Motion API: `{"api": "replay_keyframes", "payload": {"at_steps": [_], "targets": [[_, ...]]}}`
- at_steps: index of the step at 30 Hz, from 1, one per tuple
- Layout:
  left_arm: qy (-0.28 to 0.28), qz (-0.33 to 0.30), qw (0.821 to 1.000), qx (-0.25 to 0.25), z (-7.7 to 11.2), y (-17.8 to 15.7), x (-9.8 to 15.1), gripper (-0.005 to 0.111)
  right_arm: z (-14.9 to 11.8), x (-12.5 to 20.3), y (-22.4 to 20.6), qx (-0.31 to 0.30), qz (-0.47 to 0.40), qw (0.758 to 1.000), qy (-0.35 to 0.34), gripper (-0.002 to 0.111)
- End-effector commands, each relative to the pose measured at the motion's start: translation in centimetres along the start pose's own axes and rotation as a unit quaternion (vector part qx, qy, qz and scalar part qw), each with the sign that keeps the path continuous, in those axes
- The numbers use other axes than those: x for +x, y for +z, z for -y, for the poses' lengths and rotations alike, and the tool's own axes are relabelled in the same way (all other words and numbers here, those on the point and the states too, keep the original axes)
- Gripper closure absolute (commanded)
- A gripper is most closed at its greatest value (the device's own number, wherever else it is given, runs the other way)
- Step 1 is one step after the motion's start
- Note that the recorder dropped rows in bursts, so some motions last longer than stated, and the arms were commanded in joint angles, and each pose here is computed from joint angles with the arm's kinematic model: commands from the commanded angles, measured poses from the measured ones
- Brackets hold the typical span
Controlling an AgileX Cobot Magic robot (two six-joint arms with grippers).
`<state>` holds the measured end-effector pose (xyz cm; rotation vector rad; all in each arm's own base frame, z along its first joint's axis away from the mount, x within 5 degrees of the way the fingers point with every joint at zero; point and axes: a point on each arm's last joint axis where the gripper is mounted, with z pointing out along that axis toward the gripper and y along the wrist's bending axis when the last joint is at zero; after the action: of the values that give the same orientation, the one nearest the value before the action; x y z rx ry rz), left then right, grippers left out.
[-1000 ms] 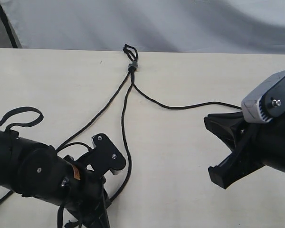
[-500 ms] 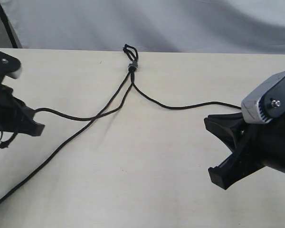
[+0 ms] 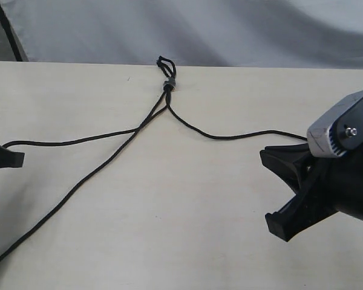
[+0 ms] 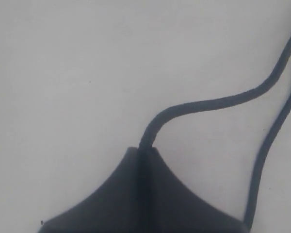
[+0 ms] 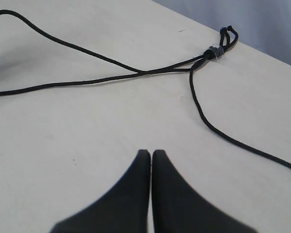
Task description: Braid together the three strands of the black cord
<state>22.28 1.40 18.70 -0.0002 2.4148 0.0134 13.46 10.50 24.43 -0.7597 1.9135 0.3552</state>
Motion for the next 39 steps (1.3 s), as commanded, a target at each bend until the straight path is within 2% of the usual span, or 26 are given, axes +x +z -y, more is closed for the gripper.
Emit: {"api": "replay_keyframes", "payload": {"at_steps": [1,6,17,21,29,32,39], "targets": [[-0.014,0.013,1.0,-0.01,-0.2,0.0,0.4,0.107,0.1,0.0,-0.1,0.002,0.002,1.0,0.003,0.106],[-0.022,0.01,1.0,-0.011,-0.2,0.2,0.5,0.107,0.1,0.0,-0.1,0.002,0.002,1.0,0.003,0.106],[-0.05,-0.024,0.998,-0.031,-0.7,3.5,2.0,0.107,0.1,0.0,-0.1,0.002,0.002,1.0,0.002,0.106],[-0.05,0.008,0.998,-0.032,-0.7,2.3,1.1,0.107,0.1,0.0,-0.1,0.002,0.002,1.0,0.002,0.106],[-0.035,0.145,0.987,-0.06,-1.1,-1.2,-1.7,0.107,0.1,0.0,-0.1,0.002,0.002,1.0,0.002,0.106],[-0.03,0.139,0.988,-0.063,-1.2,-0.6,-1.5,0.107,0.1,0.0,-0.1,0.002,0.002,1.0,0.002,0.106],[-0.03,0.079,0.994,-0.069,-1.4,2.7,-0.1,0.107,0.1,0.0,-0.1,0.002,0.002,1.0,0.002,0.106]]}}
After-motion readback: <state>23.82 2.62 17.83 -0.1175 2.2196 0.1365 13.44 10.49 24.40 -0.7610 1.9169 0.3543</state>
